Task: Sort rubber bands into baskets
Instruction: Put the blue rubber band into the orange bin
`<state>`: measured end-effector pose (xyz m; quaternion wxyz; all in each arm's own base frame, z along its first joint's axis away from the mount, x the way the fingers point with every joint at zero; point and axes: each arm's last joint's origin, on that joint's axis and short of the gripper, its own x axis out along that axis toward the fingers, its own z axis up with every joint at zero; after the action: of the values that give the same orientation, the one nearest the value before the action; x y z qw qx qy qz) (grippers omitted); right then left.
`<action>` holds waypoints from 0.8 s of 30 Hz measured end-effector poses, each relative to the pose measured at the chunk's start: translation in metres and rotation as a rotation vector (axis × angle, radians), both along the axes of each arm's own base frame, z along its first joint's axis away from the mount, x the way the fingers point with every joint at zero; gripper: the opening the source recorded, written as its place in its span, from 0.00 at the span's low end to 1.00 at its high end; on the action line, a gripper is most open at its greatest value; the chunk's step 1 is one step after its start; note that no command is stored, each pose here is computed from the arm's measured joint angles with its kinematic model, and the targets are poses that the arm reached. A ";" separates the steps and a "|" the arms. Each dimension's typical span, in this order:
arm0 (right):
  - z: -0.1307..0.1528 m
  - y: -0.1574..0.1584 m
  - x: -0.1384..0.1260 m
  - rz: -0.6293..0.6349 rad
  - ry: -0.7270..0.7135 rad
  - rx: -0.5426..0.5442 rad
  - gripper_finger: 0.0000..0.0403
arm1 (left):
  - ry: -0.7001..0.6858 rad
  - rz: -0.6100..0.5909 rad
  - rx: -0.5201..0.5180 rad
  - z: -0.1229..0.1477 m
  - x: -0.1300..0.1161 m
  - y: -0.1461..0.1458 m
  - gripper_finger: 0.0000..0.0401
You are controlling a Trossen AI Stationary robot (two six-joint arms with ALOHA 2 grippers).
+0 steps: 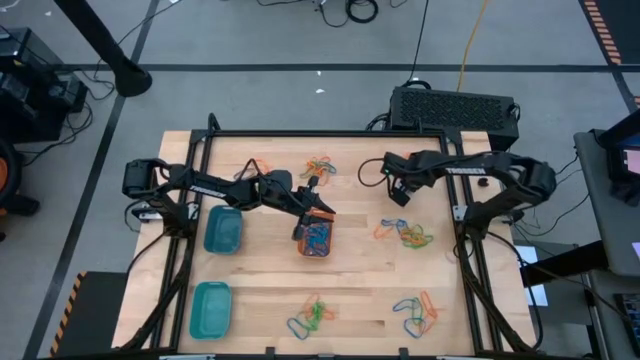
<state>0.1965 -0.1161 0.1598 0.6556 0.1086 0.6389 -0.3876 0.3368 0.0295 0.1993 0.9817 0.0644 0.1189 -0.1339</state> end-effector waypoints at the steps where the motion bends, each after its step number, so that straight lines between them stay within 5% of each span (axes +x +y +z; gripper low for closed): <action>1: 0.000 -0.002 0.001 0.001 -0.015 -0.009 0.00 | 0.000 0.001 0.000 0.000 0.000 0.000 0.29; 10: 0.002 -0.009 -0.002 -0.052 -0.050 -0.018 0.13 | -0.001 0.001 0.001 0.000 0.000 0.000 0.29; 16: 0.004 -0.005 -0.005 -0.042 -0.046 0.124 0.23 | -0.001 0.001 0.002 0.000 0.000 0.000 0.29; 24: 0.012 -0.006 -0.002 -0.151 -0.068 0.125 0.25 | -0.003 -0.001 0.010 0.000 0.000 0.000 0.29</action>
<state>0.1942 -0.1218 0.1722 0.6379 0.2101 0.6290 -0.3914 0.3368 0.0297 0.1995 0.9815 0.0698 0.1180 -0.1337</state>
